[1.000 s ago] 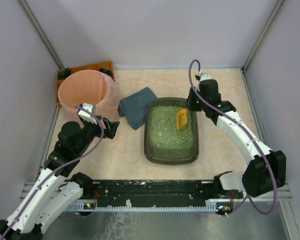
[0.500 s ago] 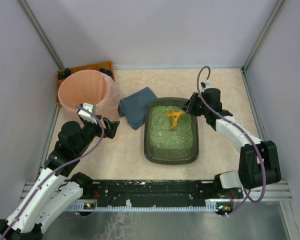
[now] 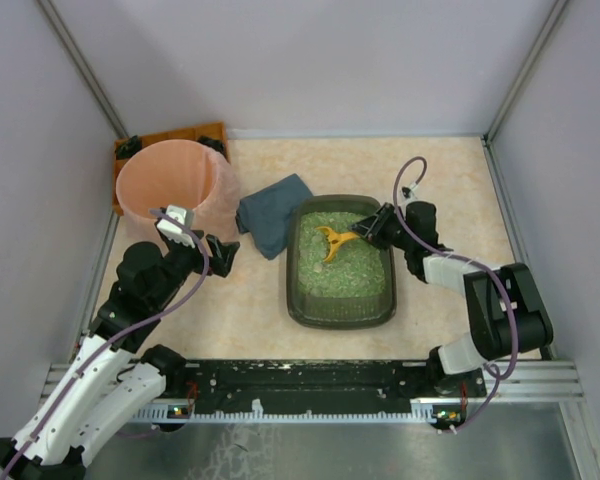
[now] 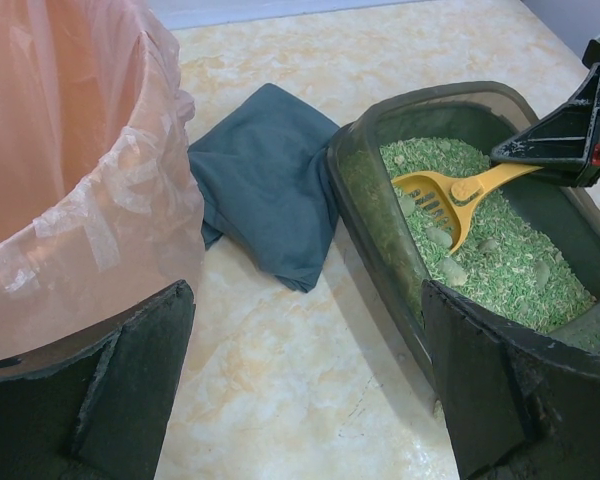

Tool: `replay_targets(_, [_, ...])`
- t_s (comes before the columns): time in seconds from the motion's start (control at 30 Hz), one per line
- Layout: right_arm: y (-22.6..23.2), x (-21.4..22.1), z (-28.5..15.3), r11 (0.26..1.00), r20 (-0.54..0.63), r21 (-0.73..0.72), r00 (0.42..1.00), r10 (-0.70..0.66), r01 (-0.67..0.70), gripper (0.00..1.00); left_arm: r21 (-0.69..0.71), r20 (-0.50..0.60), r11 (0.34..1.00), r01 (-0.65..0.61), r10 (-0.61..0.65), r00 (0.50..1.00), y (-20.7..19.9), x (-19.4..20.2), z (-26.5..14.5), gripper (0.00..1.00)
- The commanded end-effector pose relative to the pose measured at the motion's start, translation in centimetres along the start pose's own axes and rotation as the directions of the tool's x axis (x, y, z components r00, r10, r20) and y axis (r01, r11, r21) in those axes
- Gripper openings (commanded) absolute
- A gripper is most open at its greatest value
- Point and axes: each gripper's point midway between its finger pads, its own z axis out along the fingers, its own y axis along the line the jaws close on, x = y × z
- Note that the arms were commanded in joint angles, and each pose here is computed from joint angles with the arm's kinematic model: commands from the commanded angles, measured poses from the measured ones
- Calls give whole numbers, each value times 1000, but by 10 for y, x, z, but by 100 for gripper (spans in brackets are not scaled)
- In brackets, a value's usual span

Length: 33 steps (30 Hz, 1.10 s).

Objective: Clean the litter box

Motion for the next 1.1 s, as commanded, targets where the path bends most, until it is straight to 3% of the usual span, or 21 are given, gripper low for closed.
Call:
replay_targets(0.0, [25,23,-11,995,-92,-97,996,-1,-8,0,10,20,1000,1,-1,1000,-2,-5,0,98])
replay_targets(0.4, [29,-14,-53,996,58,-87,998,-6,12,0,14,18,1000,1,-1,1000,-2,-4,1,98])
replay_targets(1.07, [28,-46,-114,950,130,-309,988,80,-36,0,19,14,1000,0,-1,1000,-3,-3,3,98])
